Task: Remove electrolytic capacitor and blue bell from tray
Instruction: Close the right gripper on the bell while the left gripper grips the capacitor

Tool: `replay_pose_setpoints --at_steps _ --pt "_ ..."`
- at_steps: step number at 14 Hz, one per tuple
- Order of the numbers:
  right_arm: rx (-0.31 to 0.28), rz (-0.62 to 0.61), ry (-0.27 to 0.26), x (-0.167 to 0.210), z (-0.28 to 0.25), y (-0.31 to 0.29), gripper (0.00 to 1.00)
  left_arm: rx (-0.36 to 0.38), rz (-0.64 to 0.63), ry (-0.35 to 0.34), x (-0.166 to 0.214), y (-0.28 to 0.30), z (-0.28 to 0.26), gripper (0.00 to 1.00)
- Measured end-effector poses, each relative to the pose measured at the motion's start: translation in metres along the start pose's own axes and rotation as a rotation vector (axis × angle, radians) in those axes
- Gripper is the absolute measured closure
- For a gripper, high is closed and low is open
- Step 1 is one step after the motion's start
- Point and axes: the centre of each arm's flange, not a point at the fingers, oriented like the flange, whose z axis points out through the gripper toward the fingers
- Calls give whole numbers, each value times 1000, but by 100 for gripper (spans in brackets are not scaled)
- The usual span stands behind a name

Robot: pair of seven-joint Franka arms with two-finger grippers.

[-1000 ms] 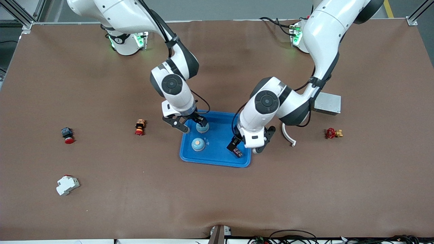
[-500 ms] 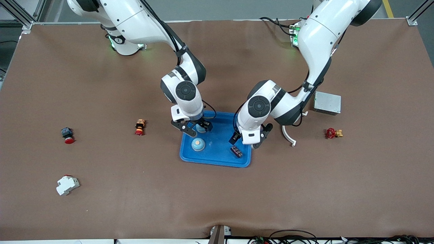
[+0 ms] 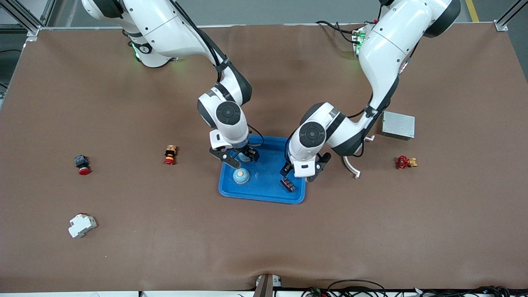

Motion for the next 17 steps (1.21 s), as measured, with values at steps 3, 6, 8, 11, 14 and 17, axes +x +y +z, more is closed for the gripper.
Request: replay_pose_setpoints --at_steps 3,6,8,11,14,17 --pt "0 1 0 -3 2 -1 0 10 13 7 -2 -1 9 0" --pt "1 -1 0 -7 4 -2 3 22 25 17 -2 -3 19 0" --pt "6 2 2 -9 6 -4 5 28 31 18 -3 -4 25 0" --pt "13 7 4 -9 7 -4 11 29 44 16 -12 -3 26 0" --pt "19 13 6 -9 6 -5 37 29 66 15 -28 -3 28 0" --pt "30 17 9 -8 2 -9 37 34 74 15 -34 -4 30 0"
